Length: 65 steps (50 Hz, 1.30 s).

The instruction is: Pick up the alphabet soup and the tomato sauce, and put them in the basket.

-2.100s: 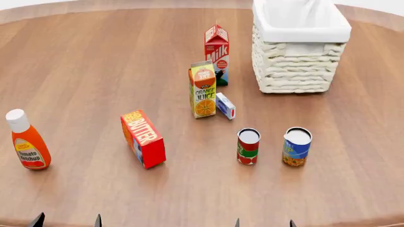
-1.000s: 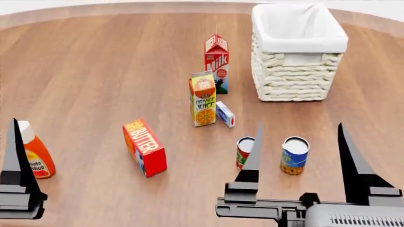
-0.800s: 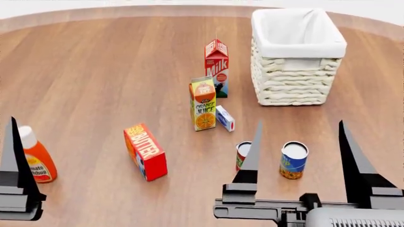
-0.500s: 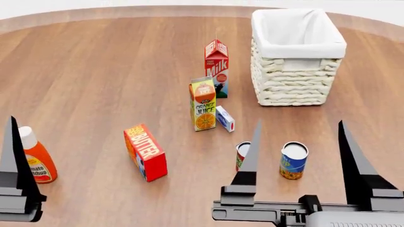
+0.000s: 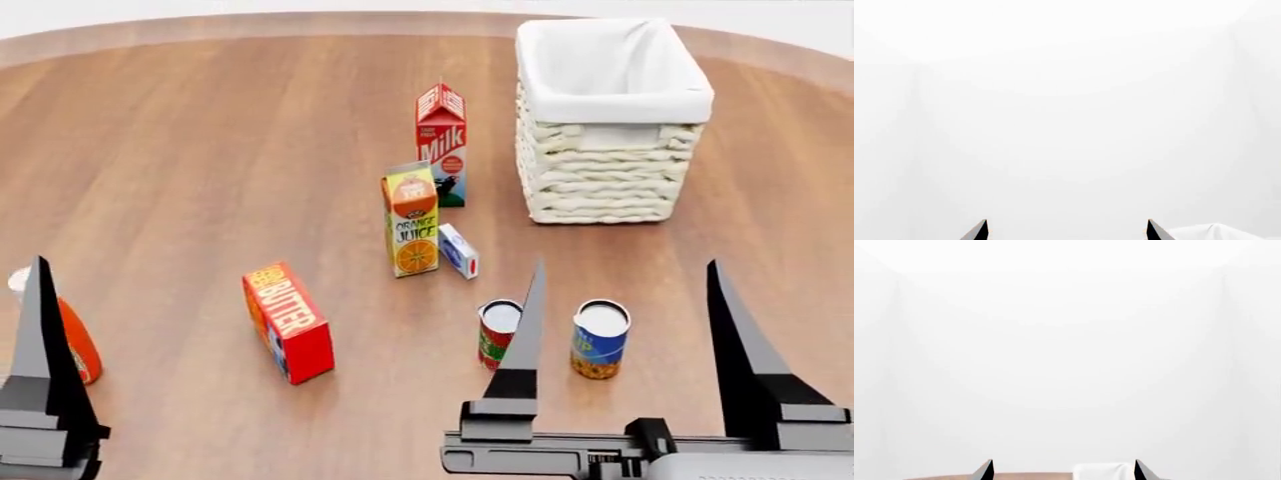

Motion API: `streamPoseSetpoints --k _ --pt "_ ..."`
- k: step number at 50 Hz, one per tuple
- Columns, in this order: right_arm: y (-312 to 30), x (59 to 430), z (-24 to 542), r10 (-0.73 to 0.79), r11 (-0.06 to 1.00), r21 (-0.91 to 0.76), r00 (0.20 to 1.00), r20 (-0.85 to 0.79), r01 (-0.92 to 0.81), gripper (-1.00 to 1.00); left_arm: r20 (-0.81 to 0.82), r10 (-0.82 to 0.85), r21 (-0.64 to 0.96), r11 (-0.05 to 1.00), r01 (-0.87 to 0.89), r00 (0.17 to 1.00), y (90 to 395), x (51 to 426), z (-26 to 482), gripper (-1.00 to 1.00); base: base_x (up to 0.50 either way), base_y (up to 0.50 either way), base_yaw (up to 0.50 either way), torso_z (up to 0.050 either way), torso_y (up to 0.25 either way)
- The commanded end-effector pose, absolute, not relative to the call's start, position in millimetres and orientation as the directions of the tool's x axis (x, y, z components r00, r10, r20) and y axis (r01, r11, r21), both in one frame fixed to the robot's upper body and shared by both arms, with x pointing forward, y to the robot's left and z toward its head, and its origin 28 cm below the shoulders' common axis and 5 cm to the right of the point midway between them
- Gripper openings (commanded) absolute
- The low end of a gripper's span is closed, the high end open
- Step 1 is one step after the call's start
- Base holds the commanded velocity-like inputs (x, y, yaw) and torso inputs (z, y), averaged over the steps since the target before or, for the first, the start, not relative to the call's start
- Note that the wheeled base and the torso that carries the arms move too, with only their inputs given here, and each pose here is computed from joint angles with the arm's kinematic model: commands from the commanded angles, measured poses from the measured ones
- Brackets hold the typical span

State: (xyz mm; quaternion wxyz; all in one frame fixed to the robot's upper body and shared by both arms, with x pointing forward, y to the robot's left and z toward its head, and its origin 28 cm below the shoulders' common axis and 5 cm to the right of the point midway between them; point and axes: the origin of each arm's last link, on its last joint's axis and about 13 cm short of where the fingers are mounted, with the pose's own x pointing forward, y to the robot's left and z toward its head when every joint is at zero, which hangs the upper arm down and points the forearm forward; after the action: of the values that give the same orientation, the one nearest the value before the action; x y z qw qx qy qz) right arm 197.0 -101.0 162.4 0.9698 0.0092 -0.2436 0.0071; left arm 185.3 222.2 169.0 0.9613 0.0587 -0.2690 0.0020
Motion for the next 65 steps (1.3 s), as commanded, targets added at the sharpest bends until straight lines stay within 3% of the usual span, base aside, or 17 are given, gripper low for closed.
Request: streamPoseSetpoints --k 1,27,65 --pt "-100.9 196.6 161.7 0.014 1.000 0.012 0.883 0.470 -0.022 1.00 0.521 -0.038 0.110 0.994 -0.023 0.853 220.0 184.8 168.5 1.00 0.00 -0.22 0.00 0.000 0.000" --pt "-99.1 197.4 157.9 0.025 1.000 -0.021 0.890 0.456 -0.018 1.00 0.521 -0.039 0.107 0.994 -0.020 0.853 220.8 183.9 168.0 1.00 0.01 -0.10 0.00 0.000 0.000" --pt "-98.4 195.6 156.0 0.039 0.999 -0.035 0.889 0.456 -0.025 1.00 0.518 -0.044 0.105 0.994 -0.013 0.854 219.4 183.7 165.7 1.00 0.25 -0.03 0.00 0.000 0.000"
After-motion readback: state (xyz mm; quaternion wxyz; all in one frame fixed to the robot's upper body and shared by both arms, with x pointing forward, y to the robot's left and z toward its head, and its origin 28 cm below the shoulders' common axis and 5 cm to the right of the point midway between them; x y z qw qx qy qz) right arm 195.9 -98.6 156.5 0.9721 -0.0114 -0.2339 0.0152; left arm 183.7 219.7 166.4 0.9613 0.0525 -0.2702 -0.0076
